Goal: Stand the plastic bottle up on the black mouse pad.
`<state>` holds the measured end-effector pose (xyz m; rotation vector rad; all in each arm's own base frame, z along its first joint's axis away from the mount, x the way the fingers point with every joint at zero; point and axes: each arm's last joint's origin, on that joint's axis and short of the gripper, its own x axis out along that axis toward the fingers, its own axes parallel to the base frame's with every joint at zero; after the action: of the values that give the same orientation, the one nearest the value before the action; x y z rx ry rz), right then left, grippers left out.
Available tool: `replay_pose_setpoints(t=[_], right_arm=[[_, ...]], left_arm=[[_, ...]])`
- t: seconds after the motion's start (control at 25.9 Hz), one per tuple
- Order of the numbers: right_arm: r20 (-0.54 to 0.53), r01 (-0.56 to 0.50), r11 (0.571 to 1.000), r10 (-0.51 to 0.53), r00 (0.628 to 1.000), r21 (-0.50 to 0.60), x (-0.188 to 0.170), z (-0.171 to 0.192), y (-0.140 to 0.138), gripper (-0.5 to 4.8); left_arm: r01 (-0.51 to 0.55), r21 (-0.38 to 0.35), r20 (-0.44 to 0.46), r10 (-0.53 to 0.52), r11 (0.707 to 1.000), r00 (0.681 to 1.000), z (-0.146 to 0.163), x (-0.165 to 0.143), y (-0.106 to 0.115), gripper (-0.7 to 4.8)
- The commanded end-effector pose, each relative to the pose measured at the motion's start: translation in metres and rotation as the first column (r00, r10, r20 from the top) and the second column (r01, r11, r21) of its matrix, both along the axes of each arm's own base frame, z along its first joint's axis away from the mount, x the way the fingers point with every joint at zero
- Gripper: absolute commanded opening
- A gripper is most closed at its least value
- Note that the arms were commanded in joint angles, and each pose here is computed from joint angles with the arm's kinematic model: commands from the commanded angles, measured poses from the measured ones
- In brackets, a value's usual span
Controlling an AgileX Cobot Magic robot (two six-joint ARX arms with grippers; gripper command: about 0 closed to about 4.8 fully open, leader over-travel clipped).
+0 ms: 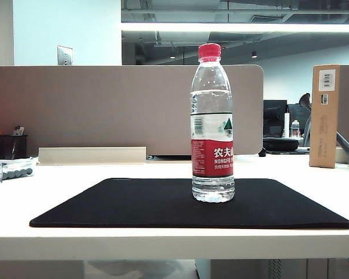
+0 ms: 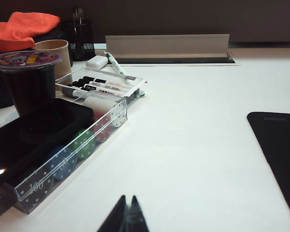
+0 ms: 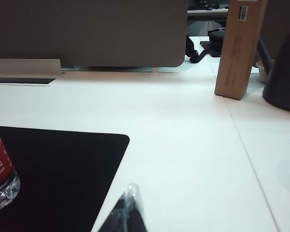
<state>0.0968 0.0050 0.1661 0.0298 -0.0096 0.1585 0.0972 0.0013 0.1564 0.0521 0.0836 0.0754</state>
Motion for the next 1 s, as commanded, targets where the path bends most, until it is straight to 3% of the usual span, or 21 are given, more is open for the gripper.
replay_pose_setpoints(t=[0.04, 0.35, 1.0], right_arm=[[-0.005, 0.0, 1.0, 0.0, 1.0, -0.002, 0.0003, -0.0017, 0.0, -0.01], [-0.005, 0.131, 0.991, -0.131, 0.991, 0.007, 0.0007, -0.0015, -0.0036, -0.01], [-0.013, 0.126, 0.992, -0.126, 0.992, 0.006, 0.0007, -0.0023, -0.0034, -0.01]], left_arm=[[0.001, -0.003, 0.014, -0.001, 1.0, 1.0, 0.0025, -0.0001, -0.0001, -0.04], [0.001, -0.003, 0.014, -0.001, 1.0, 1.0, 0.0025, -0.0001, -0.0001, -0.04], [0.001, -0.003, 0.014, -0.001, 1.0, 1.0, 0.0025, -0.0001, -0.0001, -0.04]])
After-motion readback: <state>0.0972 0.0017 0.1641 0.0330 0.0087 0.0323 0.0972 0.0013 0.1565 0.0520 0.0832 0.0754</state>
